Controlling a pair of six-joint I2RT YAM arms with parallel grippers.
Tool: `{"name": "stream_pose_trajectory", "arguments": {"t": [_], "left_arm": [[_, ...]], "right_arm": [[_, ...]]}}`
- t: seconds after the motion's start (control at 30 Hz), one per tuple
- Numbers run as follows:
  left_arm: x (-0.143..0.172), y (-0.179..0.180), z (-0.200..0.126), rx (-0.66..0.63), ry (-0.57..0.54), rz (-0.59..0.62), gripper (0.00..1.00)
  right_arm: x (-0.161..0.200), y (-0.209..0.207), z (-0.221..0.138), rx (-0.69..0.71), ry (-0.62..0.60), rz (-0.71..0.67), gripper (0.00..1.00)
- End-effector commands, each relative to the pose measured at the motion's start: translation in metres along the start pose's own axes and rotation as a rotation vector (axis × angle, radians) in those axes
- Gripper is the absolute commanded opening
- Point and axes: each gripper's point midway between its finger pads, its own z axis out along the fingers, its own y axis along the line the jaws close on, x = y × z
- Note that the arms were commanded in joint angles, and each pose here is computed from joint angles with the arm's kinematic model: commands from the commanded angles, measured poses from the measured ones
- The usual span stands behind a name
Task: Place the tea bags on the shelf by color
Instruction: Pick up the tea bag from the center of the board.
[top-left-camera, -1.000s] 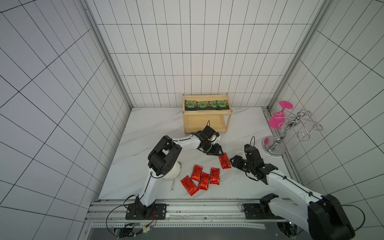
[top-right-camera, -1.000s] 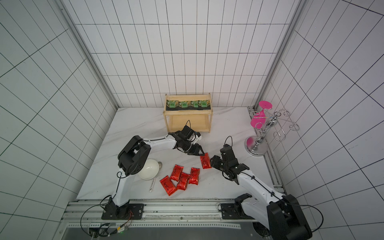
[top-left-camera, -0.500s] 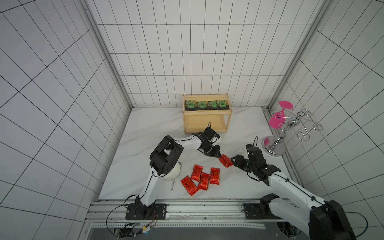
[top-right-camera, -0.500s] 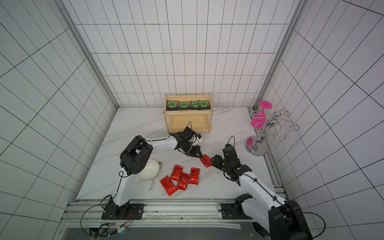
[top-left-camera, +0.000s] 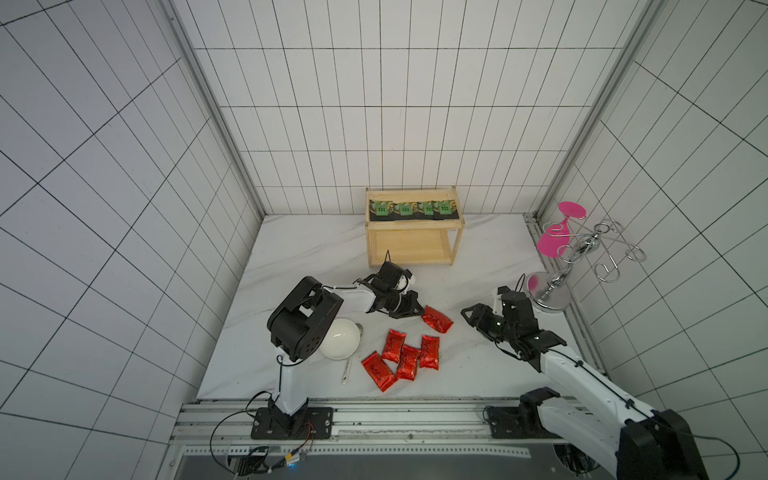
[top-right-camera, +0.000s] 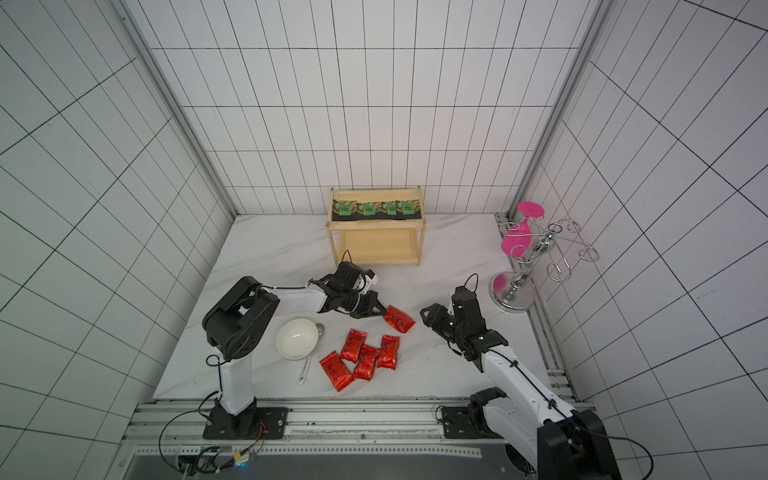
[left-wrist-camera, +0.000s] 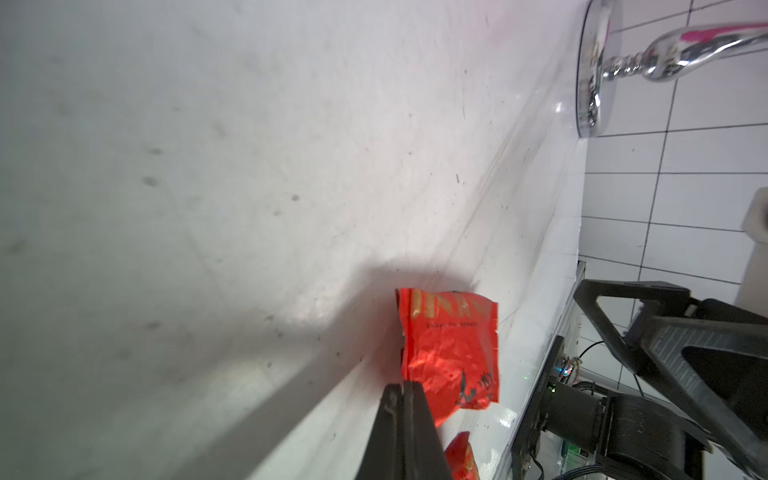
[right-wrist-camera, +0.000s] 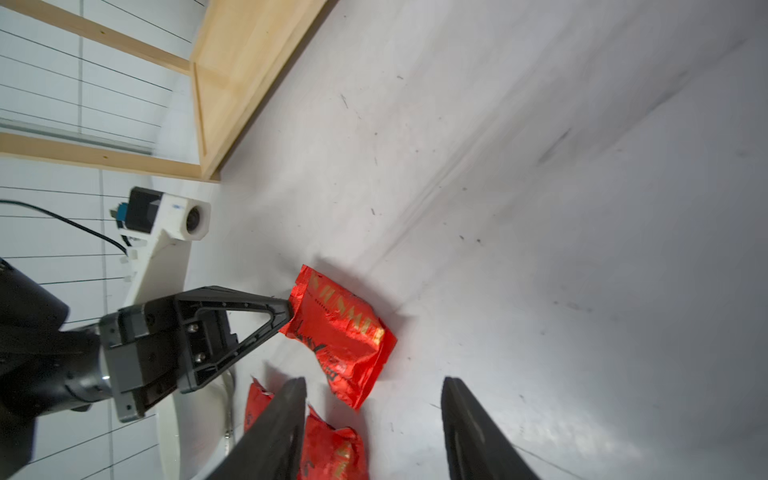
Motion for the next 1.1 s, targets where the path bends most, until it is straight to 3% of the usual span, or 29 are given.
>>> {"name": "stream_pose_trajectory", "arguments": {"t": [0.0, 0.37, 0.87, 1.0, 1.07], "left_arm": [[-0.027, -0.029, -0.014, 0.145, -0.139, -0.009, 0.00], [-0.038, -0.036, -0.036, 0.258, -0.214, -0.046, 0.00], [-0.037, -0.045, -0.042, 0.309, -0.218, -0.054, 0.00], [-0.037, -0.048, -0.044, 0.316, -0.220, -0.054, 0.00], [-0.038, -0.050, -0.047, 0.322, -0.223, -0.050, 0.00]], "right_arm": [[0.004, 0.023, 0.010, -0.181, 0.051, 0.166, 0.56], [0.012, 0.021, 0.050, -0.276, 0.145, 0.307, 0.47], [0.005, 0.028, 0.057, -0.357, 0.120, 0.303, 0.19], [0.004, 0.030, 0.055, -0.372, 0.114, 0.301, 0.01], [0.005, 0.030, 0.055, -0.374, 0.116, 0.298, 0.00]]}}
